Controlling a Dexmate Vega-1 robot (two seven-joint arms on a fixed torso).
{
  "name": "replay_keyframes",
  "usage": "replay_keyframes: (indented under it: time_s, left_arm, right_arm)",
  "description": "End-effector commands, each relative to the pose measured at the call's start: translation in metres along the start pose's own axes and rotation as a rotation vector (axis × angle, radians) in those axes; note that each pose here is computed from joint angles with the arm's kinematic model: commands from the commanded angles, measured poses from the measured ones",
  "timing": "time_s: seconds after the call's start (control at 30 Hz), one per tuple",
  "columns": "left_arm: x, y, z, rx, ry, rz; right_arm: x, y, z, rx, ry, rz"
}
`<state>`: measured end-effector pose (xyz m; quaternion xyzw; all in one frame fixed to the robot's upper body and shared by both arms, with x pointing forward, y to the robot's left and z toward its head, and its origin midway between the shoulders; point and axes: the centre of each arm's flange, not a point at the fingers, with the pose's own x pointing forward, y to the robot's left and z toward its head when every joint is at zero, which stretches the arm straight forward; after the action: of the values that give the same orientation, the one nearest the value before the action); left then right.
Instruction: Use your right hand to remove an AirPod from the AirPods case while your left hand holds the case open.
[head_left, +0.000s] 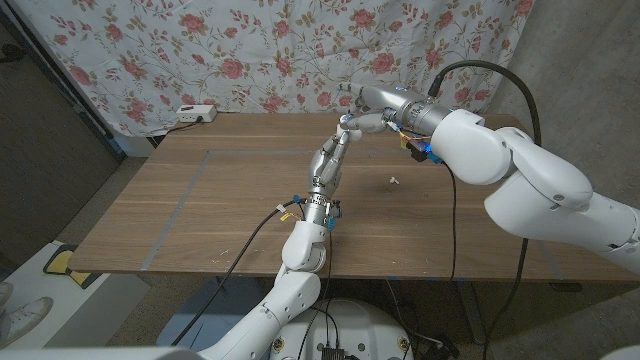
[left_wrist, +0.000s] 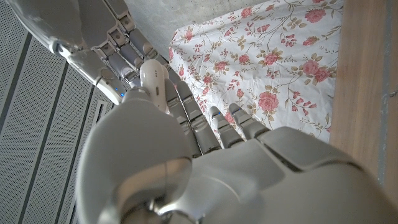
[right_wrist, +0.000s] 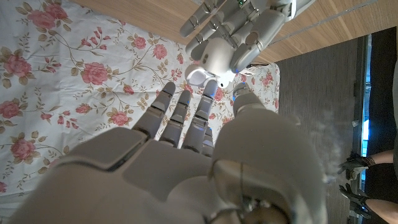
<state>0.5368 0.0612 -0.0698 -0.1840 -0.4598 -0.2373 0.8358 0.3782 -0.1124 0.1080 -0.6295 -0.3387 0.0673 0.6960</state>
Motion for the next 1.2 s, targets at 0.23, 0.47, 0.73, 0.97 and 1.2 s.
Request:
replay_keyframes:
  time_s: [0.23,0.47,0.73,0.97,1.2]
  left_arm:
    - [-0.0024,-0.0044,0.0054,0.043,-0.014,-0.005]
    - [-0.0025,-0.0058,0.0064,0.046,-0.015,-0.004]
    - [-0.002,-0.0068,0.0074,0.064,-0.018,0.003]
    - [-0.0014,-0.0082,0.0114,0.107,-0.03,-0.005]
    - [-0.0022,-0.0086,0.0095,0.096,-0.023,-0.011]
  right_arm:
    - [-0.0018,0.0001,0.0078,-0.024,-0.004,-0.002]
    - [-0.0045,-0.001,0.0103,-0.049,-0.004,-0.017]
    - [-0.0069,-0.0007,0.0111,-0.061,-0.003,-0.025]
    - [-0.0073,-0.0003,0.0111,-0.065,-0.004,-0.021]
    - [-0.0076,-0.0005,0.0116,-0.066,-0.004,-0.023]
